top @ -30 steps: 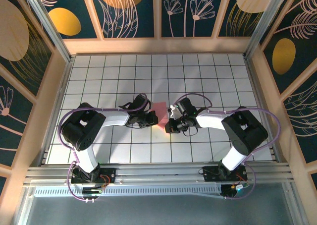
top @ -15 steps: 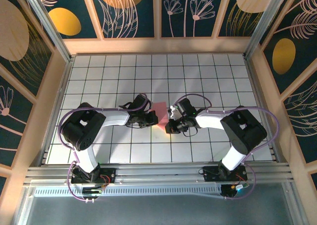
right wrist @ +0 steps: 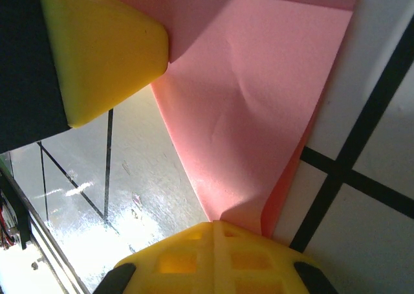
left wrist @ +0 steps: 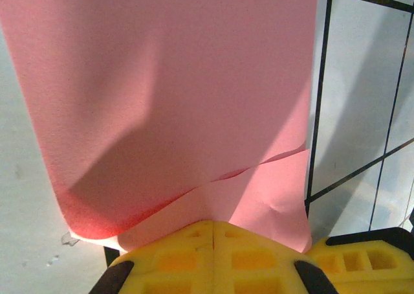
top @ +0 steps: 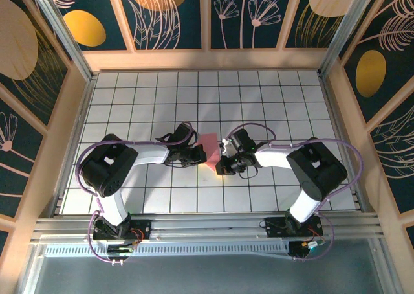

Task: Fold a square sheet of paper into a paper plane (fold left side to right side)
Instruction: Third fold the triangle at the center of the table.

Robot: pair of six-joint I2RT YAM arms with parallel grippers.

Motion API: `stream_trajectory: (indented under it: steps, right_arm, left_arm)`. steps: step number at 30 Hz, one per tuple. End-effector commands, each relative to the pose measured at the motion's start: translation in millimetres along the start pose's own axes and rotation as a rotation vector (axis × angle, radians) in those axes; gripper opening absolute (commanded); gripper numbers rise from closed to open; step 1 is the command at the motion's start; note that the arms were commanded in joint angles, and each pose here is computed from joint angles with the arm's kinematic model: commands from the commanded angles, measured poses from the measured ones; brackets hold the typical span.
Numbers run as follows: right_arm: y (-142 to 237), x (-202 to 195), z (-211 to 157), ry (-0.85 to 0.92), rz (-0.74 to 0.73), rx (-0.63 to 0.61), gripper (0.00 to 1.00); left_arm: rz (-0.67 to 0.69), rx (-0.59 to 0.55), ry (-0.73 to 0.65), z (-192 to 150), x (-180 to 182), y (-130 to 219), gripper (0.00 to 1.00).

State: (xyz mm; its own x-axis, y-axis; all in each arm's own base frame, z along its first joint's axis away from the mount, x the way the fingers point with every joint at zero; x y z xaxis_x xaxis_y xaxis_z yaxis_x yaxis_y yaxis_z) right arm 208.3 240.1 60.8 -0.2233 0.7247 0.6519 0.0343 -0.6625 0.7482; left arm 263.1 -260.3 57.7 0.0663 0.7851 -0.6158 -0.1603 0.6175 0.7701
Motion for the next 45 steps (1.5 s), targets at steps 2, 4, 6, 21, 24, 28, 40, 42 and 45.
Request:
stream_trajectory:
  steps: [2,4,6,21,24,28,40,42,45]
  right_arm:
    - [-9.4,-17.3,-19.9,-0.051,-0.061,0.076,0.0]
    - [-10.0,-20.5,-22.2,-0.062,-0.078,0.086,0.0]
    - [-10.5,-23.7,-24.2,-0.075,-0.097,0.093,0.0]
    - [-13.1,-39.3,-28.8,-0.135,-0.195,0.105,0.0]
    - [-12.7,-40.6,-28.6,-0.14,-0.205,0.101,0.0]
    - [-12.7,-40.6,-27.8,-0.138,-0.209,0.101,0.0]
    - [-12.8,-44.3,-30.4,-0.142,-0.236,0.119,0.0]
    - [-13.0,-44.7,-30.8,-0.142,-0.24,0.125,0.0]
    - [-13.6,-45.7,-31.6,-0.145,-0.243,0.133,0.0]
  left_arm:
    - [0.138,0.021,0.037,-9.2,27.4,-9.3,0.0]
    - [0.107,-0.005,0.02,-3.6,18.3,-4.8,0.01]
    - [0.068,-0.041,-0.005,3.6,6.3,2.8,0.03]
    - [-0.172,-0.037,-0.052,-19.5,-36.3,13.3,0.02]
    - [-0.173,-0.011,-0.042,-19.3,-35.2,3.6,0.02]
    - [-0.17,0.005,-0.039,-18.4,-34.1,-4.1,0.02]
    - [-0.036,0.01,-0.004,-18.6,-12.6,-16.7,0.0]
    - [0.0,0.01,0.0,-18.6,-8.2,-17.4,0.0]
    - [0.037,0.007,0.003,-18.7,-3.0,-18.4,0.0]
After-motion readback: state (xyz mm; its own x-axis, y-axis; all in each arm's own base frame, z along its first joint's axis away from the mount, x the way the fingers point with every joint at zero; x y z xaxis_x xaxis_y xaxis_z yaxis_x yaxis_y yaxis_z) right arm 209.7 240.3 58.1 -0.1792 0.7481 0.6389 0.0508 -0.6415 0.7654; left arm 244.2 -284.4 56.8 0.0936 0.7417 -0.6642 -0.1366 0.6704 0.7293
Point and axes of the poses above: each hand's point on the last joint's axis, 136 mm out from that joint toward the fingers, its own y axis back along the fingers, its own x axis along the line the jaws close on, z = x × y, the point moved 6 cm from there along y, back along the fingers, and after that the axes turned 4 degrees about -y, right-handed, at the moved point
